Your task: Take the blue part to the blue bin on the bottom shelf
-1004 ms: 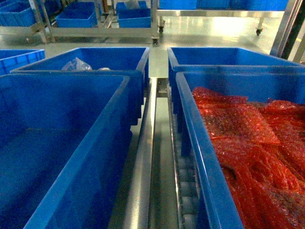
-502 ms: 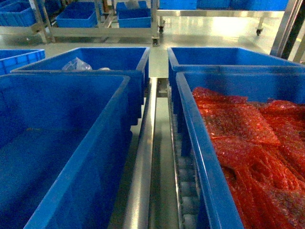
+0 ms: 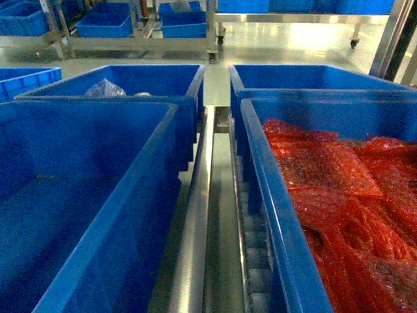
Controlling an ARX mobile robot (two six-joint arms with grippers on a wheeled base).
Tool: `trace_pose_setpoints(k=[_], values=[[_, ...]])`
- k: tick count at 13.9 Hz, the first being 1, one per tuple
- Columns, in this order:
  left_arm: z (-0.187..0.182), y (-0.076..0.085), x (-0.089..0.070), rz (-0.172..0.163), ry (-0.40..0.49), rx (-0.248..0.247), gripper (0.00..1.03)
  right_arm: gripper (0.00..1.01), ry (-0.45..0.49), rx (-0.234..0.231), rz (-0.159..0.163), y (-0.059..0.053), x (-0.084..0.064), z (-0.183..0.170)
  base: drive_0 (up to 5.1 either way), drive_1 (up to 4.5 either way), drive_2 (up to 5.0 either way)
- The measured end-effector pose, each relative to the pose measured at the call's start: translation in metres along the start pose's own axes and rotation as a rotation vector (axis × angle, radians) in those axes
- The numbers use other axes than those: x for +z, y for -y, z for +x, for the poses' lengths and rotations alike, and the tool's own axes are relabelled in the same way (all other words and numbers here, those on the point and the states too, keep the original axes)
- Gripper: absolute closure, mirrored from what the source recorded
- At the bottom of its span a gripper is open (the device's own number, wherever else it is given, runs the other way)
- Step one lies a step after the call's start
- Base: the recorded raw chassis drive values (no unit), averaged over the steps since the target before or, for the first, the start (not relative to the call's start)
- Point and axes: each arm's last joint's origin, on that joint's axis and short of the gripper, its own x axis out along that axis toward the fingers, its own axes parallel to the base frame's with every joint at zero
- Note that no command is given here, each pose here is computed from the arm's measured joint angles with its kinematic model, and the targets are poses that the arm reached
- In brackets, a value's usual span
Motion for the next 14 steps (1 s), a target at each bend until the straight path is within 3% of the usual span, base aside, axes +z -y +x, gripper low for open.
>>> trace_pose_setpoints(k=[8, 9, 10, 11, 13, 14], values=[[0.000, 0.000, 0.000, 0.000, 0.000, 0.000, 0.60, 0.03, 0.000, 0.000, 0.000, 0.000, 0.000, 0.000, 0.0, 0.00, 0.0], [-0.001, 0.000, -0.002, 0.064, -0.071, 0.032, 0.60, 0.03, 0.000, 0.000, 0.000, 0.000, 0.000, 0.000, 0.0, 0.00, 0.0], [0.001, 0.003, -0.002, 0.090, -0.101, 0.033, 0.60, 0.03, 0.000, 0.000, 0.000, 0.000, 0.000, 0.000, 0.0, 0.00, 0.0], [0.007, 0.006, -0.001, 0.073, -0.102, 0.009, 0.60, 0.03, 0.000, 0.000, 0.000, 0.000, 0.000, 0.000, 0.0, 0.00, 0.0], [0.039, 0.007, 0.006, 0.008, -0.130, 0.007, 0.60, 0.03, 0.000, 0.000, 0.000, 0.000, 0.000, 0.000, 0.0, 0.00, 0.0], [0.060, 0.010, 0.011, -0.028, -0.138, -0.036, 0.60, 0.03, 0.000, 0.000, 0.000, 0.000, 0.000, 0.000, 0.0, 0.00, 0.0]])
